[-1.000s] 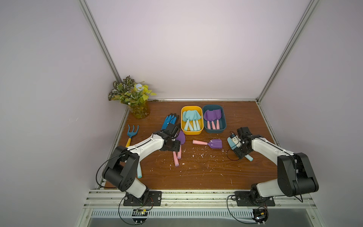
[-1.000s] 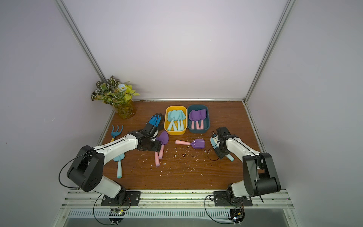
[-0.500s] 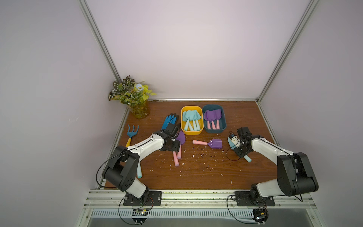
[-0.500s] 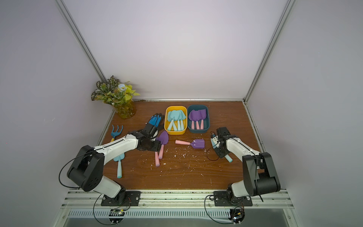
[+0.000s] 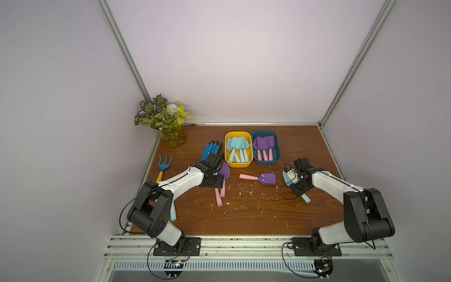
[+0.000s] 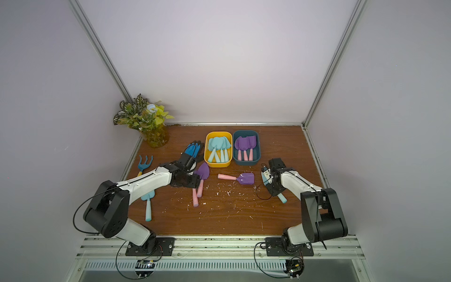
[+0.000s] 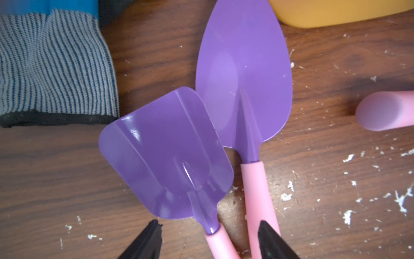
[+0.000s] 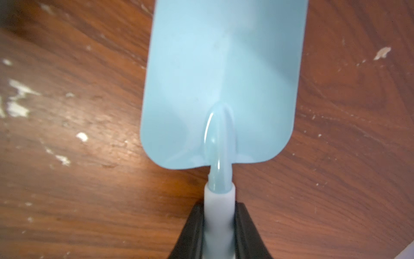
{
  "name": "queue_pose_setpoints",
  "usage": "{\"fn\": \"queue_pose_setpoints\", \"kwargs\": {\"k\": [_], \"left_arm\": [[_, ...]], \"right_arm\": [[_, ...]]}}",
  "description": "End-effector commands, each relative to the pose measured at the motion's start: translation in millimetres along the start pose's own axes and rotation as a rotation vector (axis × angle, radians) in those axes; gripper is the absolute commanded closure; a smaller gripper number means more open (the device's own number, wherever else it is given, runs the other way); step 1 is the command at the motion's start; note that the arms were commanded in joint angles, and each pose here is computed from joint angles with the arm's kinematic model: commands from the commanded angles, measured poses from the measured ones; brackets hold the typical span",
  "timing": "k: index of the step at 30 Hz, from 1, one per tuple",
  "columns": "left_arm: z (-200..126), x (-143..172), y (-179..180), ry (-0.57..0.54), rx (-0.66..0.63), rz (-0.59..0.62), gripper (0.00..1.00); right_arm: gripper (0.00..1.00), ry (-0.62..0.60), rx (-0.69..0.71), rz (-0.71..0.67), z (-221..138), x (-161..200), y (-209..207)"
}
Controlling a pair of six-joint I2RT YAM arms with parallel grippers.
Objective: Sort the small shovels by color and place them into the storage box
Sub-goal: Pick up the shovel from the center of the board.
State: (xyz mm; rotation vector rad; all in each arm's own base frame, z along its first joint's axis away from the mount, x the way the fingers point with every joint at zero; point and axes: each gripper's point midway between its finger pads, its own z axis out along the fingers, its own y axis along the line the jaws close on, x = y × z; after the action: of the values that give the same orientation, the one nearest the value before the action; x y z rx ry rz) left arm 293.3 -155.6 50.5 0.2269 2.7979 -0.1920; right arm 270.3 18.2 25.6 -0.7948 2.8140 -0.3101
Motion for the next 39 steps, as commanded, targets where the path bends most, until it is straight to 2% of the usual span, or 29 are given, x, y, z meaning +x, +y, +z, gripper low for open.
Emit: {"fn": "queue_pose_setpoints", "kwargs": {"k": [1,4,14,17,24,28,33,39], "left_arm": [[-9,-5,6,-0.013,-0.027,-0.006,0.3],[-15,-8,7,-0.023,-0.039,-0.01,0.3],[-47,-28,8,-0.094,-0.055,-0.068,0.3],[-59,-36,6,-0.127,-0.049,-0.09,0.3],[-95,-54,8,-0.221,-0.05,-0.166,0.3],[-117,-61,12,-0.29,-0.051,-0.221,0.3],[-133,-65,15,-0.319,-0.056,-0.266,0.3],[-145,-69,14,-0.337,-0.046,-0.303,0.3]], "right_arm": [[0.97,-0.037,0.065,0.033,-19,-5,-16],[1.0,-0.084,0.11,0.057,-34,-11,-26],[1.0,-0.23,0.182,0.177,-85,-47,-56],[1.0,-0.286,0.14,0.262,-103,-70,-61],[1.0,-0.298,0.065,0.418,-136,-108,-71],[1.0,-0.358,-0.001,0.496,-163,-133,-71],[1.0,-0.421,-0.163,0.59,-189,-166,-52],[1.0,-0.392,-0.304,0.624,-198,-203,-9]]}}
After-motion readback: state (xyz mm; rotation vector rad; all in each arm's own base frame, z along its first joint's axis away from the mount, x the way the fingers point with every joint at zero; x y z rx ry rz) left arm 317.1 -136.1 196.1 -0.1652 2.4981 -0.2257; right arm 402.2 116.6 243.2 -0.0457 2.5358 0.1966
